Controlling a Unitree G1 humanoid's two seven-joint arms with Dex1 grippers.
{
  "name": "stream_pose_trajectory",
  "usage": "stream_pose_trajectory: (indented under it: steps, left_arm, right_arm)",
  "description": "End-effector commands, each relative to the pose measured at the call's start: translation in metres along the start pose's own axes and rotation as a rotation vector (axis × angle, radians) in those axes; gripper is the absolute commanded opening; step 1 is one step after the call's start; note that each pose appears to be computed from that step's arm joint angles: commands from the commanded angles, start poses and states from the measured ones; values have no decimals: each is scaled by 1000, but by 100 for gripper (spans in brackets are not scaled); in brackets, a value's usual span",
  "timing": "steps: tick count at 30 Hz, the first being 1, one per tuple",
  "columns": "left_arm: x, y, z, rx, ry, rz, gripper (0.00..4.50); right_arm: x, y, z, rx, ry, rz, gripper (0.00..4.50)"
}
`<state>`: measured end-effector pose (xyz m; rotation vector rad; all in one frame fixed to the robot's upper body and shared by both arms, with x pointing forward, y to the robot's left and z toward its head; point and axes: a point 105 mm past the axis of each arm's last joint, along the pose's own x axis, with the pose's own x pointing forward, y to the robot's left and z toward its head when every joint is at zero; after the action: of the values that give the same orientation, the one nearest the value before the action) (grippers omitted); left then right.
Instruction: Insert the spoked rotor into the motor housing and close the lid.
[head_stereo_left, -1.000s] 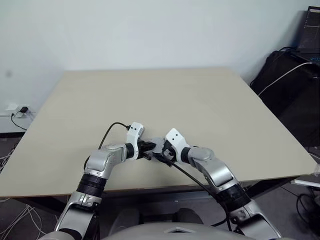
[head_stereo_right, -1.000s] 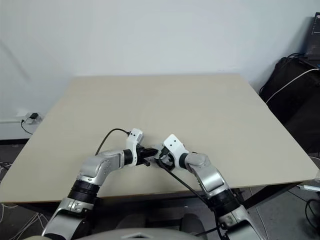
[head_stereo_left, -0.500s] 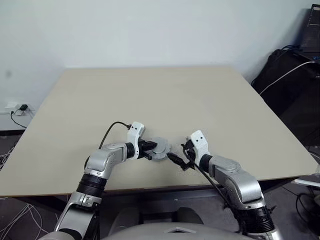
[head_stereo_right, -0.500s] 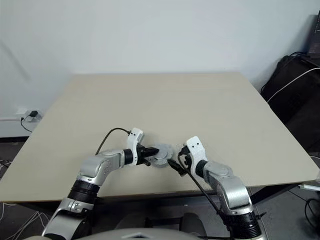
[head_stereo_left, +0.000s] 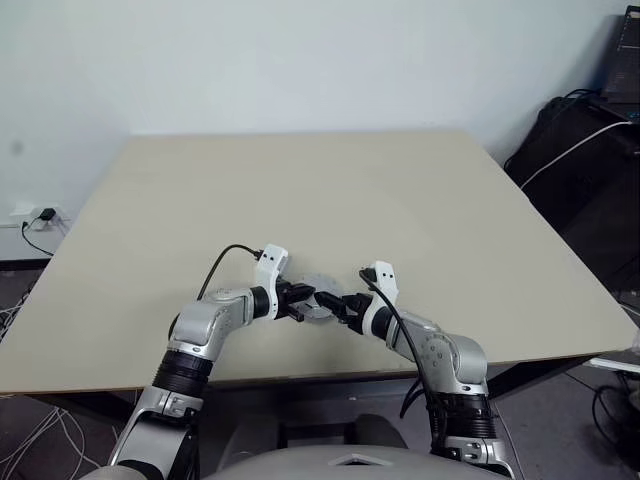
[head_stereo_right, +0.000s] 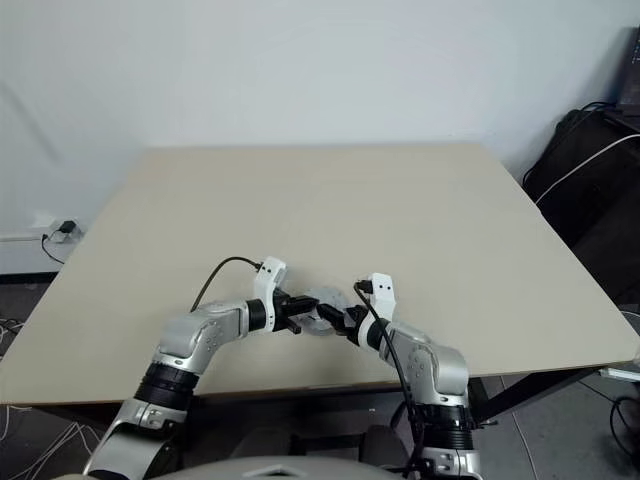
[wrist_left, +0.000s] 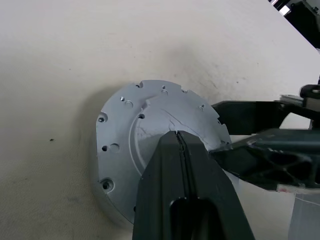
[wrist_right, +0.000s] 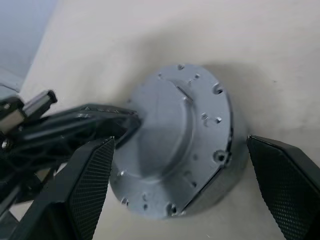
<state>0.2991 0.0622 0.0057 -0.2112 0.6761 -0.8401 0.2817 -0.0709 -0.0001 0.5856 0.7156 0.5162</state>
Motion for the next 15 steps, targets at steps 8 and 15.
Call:
stream_pose_trajectory:
  steps: [8,15]
  left_arm:
    - [-3,2,-12,-24,28,17,0]
    - [-4,2,-13,-27,29,21,0]
  right_arm:
    - [8,13,-3,283,42,135,448]
    - [9,28,-4,423,64,258,448]
